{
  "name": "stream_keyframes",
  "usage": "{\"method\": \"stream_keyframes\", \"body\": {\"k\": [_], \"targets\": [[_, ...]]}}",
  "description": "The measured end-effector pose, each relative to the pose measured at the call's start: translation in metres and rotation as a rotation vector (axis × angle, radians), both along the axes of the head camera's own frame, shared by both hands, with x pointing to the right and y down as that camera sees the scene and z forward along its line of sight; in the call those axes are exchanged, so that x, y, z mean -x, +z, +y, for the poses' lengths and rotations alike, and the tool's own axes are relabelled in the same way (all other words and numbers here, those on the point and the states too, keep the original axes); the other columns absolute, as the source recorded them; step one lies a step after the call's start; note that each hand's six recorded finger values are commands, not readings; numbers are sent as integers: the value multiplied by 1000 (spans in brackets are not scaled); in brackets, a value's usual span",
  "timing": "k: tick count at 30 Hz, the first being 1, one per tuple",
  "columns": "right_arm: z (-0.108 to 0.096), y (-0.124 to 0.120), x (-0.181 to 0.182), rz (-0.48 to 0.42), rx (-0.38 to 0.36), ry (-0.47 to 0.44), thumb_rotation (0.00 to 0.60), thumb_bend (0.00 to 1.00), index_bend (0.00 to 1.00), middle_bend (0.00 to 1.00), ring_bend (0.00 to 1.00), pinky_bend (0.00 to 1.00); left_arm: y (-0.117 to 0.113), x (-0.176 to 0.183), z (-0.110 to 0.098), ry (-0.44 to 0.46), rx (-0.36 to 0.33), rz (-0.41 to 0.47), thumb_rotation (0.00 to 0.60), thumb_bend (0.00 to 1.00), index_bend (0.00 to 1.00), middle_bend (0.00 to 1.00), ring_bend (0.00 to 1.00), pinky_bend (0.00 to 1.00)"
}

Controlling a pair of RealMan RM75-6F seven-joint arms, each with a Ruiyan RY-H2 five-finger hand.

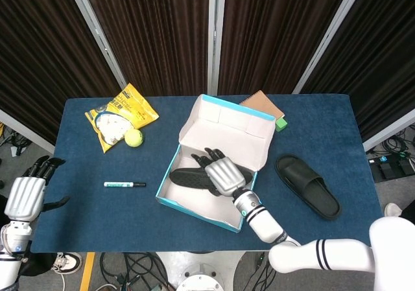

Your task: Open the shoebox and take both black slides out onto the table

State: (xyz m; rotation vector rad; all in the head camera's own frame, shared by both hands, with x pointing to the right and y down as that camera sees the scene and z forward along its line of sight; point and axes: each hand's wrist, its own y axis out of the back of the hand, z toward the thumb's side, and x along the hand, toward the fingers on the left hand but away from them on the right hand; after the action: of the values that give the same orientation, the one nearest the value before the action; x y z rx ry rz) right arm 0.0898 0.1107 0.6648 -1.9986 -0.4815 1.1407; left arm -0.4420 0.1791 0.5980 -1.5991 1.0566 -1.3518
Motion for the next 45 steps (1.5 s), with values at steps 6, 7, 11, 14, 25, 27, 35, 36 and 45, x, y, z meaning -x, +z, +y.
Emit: {"method": "stream_keyframes", "body": {"k": [6,7,11,14,25,27,35,36,45], "targets": [[1,14,23,25,8,-24,600,157,89,219,42,144,-3,5,1,-8,-6,-2,600,70,209,197,114,326],[2,16,26,30,11,-27,600,159,92,222,44,146,-3,6,1,-11,-6,-1,600,70,209,197,114,326],[4,23,36,42,21,-39,600,163,105,232,52,155,-3,11,2,-20,-7,-2,600,70,209,197,113,326],[5,27,43,47,28,-47,600,171,111,235,59,162,-3,14,3,-26,-7,-3,600,70,209,197,114,326],[4,43,55,75,44,-43,600,207,158,267,93,195,-5,23,6,-46,-11,-6,600,70,209,197,114,326],[5,47,58,77,46,-43,600,223,200,303,125,222,-5,25,6,-50,-10,-8,600,70,209,197,114,326],[10,51,59,90,27,-49,600,318,389,417,270,394,-5,27,7,-51,-13,-7,600,70,209,197,114,326],[10,52,58,98,27,-50,600,325,411,433,286,411,-5,27,7,-51,-13,-6,600,70,209,197,113,326],[7,47,60,89,-39,-45,600,401,724,660,508,619,-6,28,7,-51,-13,-9,600,70,209,197,114,326]]}}
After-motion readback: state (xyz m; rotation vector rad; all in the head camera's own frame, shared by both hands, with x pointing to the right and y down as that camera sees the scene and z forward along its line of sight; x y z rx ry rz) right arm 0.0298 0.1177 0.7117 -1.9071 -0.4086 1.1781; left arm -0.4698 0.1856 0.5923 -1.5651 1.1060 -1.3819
